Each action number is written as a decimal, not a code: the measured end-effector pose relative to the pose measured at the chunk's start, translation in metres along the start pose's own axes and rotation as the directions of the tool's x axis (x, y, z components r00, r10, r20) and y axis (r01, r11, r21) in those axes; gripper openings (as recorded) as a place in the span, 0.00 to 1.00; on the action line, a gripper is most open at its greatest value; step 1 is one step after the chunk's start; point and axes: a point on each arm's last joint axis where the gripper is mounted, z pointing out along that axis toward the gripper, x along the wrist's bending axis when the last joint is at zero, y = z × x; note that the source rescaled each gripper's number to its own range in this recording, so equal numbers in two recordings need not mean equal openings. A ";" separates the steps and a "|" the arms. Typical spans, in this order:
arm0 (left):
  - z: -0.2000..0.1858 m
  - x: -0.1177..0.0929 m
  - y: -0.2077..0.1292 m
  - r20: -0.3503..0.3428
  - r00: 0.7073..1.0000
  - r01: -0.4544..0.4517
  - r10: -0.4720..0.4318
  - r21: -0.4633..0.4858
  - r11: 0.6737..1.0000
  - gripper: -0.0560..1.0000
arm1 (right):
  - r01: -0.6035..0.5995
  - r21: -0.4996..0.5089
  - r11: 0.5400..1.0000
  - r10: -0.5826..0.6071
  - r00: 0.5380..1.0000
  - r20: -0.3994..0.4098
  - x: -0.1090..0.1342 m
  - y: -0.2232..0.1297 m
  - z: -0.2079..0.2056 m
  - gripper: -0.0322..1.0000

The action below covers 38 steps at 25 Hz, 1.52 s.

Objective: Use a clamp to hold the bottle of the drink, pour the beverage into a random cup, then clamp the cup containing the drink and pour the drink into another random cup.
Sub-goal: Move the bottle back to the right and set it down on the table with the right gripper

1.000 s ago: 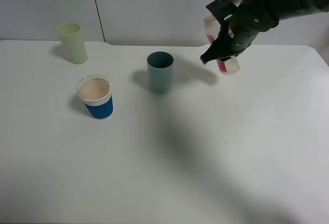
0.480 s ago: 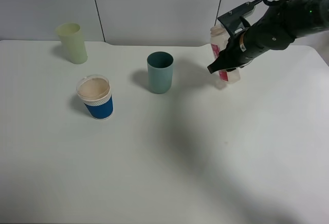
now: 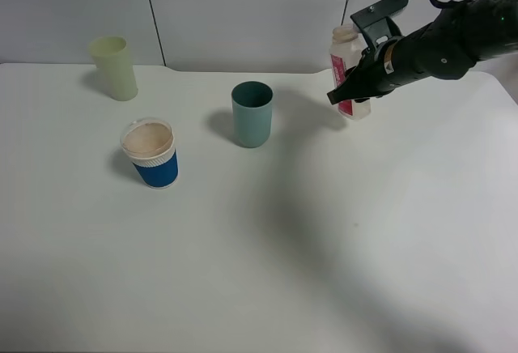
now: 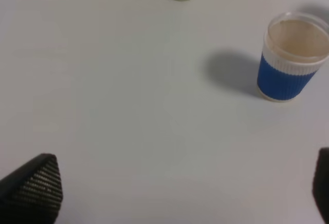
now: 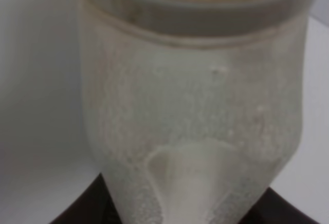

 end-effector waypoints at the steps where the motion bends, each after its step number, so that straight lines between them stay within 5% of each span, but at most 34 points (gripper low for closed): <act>1: 0.000 0.000 0.000 0.000 1.000 0.000 0.000 0.000 1.000 0.99 | 0.008 -0.017 1.000 -0.008 1.000 -0.004 -0.001 0.001 0.000 0.03; 12: 0.000 0.000 0.000 0.000 1.000 0.000 0.000 0.000 1.000 0.99 | -0.065 -0.182 0.981 0.056 0.997 -0.051 -0.012 -0.031 0.001 0.03; 21: 0.000 0.000 0.000 0.000 1.000 0.000 0.000 0.000 1.000 0.99 | -0.103 -0.333 0.937 0.119 0.992 0.030 -0.019 -0.055 -0.007 0.03; 38: 0.000 0.000 0.000 0.000 1.000 0.000 0.000 0.000 1.000 0.99 | -0.145 -0.318 0.937 0.162 0.986 0.026 -0.013 -0.077 0.018 0.03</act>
